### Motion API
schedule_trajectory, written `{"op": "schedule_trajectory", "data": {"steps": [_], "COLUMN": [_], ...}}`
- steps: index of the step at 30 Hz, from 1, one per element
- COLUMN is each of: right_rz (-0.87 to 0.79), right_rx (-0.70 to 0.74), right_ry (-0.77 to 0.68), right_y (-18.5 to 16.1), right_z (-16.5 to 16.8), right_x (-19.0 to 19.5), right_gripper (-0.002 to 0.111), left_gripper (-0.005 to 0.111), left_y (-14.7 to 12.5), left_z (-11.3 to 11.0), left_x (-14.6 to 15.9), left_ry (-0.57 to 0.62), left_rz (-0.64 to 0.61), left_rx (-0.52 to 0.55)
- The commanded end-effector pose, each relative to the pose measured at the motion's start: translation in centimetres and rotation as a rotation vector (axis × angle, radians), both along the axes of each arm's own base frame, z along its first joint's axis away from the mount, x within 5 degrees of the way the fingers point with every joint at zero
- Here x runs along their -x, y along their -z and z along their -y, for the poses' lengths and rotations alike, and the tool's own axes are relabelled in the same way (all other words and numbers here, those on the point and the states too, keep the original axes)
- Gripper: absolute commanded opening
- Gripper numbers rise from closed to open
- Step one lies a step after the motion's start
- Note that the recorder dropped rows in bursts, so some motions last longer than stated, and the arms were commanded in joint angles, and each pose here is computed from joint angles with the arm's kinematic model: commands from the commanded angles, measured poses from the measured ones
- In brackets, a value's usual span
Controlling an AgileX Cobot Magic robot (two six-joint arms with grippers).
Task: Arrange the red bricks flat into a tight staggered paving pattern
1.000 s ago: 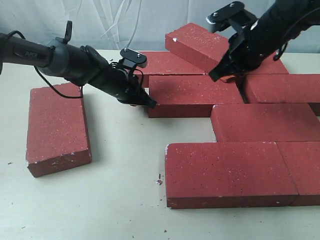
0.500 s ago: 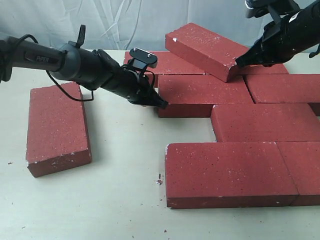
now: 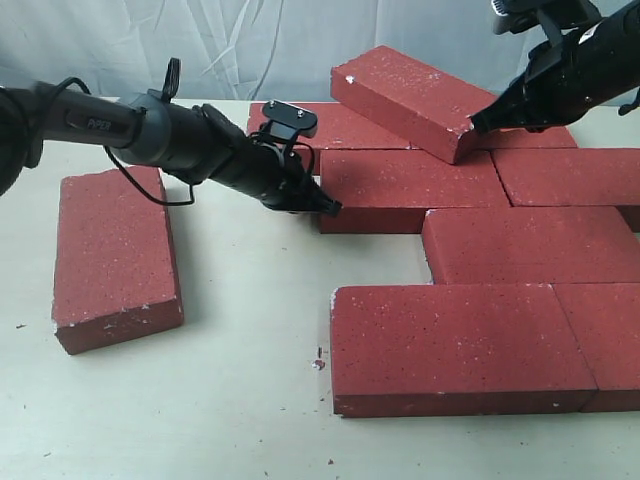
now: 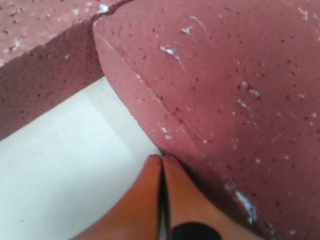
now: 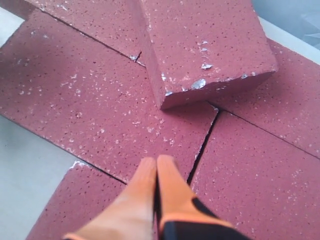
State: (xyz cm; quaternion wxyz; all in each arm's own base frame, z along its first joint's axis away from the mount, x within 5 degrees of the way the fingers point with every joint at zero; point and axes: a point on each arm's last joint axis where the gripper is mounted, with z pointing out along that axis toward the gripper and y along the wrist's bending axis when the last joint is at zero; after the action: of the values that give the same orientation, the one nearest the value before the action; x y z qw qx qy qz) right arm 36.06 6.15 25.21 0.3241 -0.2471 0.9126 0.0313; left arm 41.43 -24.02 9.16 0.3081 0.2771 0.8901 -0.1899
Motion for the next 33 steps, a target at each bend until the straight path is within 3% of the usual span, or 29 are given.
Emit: {"op": "schedule_trajectory", "data": {"steps": [1, 12, 23, 27, 33], "right_rz": [0.015, 0.011, 0.028, 0.019, -0.007], "right_rx": [-0.006, -0.005, -0.024, -0.057, -0.16], "right_ry": [0.009, 0.009, 0.023, 0.037, 0.08], "right_y": [-0.3, -0.1, -0.2, -0.1, -0.1], "right_z": [0.2, 0.1, 0.1, -0.1, -0.6], "right_x": [0.1, 0.0, -0.1, -0.2, -0.2], "right_gripper": [-0.001, -0.001, -0.001, -0.001, -0.001], "left_gripper": [0.0, 0.0, 0.0, 0.0, 0.0], "left_y": [0.6, 0.5, -0.2, -2.4, -9.3], "left_z": [0.7, 1.0, -2.8, -4.0, -7.0], "left_x": [0.1, 0.3, -1.3, -1.6, -1.0], "left_ry": [0.03, 0.059, 0.021, 0.025, 0.089], "left_rz": [-0.04, -0.043, -0.055, -0.037, 0.015], "left_rx": [0.023, 0.016, -0.061, -0.048, -0.097]}}
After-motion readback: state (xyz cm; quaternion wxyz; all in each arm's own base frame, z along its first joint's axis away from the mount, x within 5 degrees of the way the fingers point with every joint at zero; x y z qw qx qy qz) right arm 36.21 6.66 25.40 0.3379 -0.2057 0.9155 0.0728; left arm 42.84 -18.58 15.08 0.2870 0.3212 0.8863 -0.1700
